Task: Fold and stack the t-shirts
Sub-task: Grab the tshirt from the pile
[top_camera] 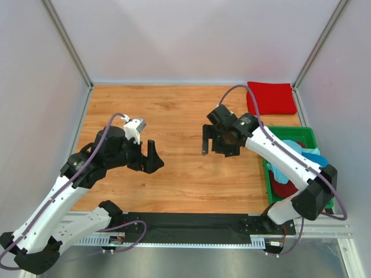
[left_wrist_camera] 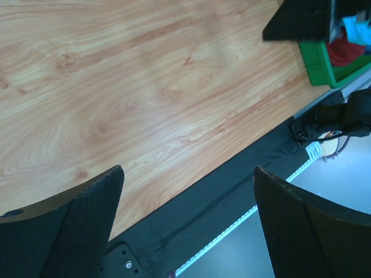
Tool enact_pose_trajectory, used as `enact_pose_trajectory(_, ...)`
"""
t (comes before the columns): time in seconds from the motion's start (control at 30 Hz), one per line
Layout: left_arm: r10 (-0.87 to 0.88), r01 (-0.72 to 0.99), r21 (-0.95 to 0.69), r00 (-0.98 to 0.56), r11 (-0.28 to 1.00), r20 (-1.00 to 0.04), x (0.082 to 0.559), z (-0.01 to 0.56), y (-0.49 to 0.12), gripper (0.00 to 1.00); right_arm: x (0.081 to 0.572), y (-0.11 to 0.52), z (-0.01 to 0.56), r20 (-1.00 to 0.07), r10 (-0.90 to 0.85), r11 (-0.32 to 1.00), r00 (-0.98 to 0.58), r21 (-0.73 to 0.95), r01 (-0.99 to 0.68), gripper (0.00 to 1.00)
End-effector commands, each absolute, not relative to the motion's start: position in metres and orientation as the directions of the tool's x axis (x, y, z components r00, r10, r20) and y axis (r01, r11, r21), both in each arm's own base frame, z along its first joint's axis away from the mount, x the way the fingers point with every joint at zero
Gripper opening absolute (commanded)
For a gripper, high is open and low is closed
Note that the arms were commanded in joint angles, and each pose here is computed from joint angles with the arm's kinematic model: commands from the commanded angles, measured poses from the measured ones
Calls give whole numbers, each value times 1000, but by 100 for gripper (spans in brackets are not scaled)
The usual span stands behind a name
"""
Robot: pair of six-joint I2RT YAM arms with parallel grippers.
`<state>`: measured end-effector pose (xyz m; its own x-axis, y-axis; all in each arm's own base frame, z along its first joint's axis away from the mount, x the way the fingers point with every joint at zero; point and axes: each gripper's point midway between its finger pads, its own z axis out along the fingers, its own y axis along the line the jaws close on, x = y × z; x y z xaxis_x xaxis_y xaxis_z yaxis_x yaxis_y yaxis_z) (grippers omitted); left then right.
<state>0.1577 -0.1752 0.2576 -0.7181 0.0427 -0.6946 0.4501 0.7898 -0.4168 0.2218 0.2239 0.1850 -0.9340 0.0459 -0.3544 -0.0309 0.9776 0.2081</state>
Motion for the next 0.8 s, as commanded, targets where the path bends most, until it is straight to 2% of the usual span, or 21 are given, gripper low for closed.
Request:
enact_pose_trajectory(0.0,79,483,-406,-712,776,-698,155,261,-177,99,250,168,210,-424,134,979,-895,196,54,88)
enact_pose_trajectory(0.07,100,498,-395,-708,772,-699,154,261,-176,99,265,135,217,-446,204,973,-872,188,132,86)
enact_pose_trajectory(0.1,108,505,-390,-705,770,-701,154,261,-176,99,279,98,223,-458,304,951,-836,193,240,83)
enact_pose_trajectory(0.17,128,522,-375,-695,766,-707,152,260,-174,99,287,54,224,-474,378,925,-795,170,339,79)
enact_pose_trajectory(0.2,134,527,-370,-693,765,-708,151,259,-174,98,292,18,224,-481,468,880,-741,175,442,72)
enact_pose_trajectory(0.3,154,543,-352,-681,763,-716,149,257,-171,98,292,-33,217,-493,550,816,-675,141,561,65)
enact_pose_trajectory(0.63,199,561,-303,-663,771,-722,156,252,-168,98,275,-90,183,-474,511,755,-717,-150,638,73)
enact_pose_trajectory(0.77,216,570,-286,-655,770,-724,158,252,-169,98,279,-95,151,-418,501,754,-758,-219,620,73)
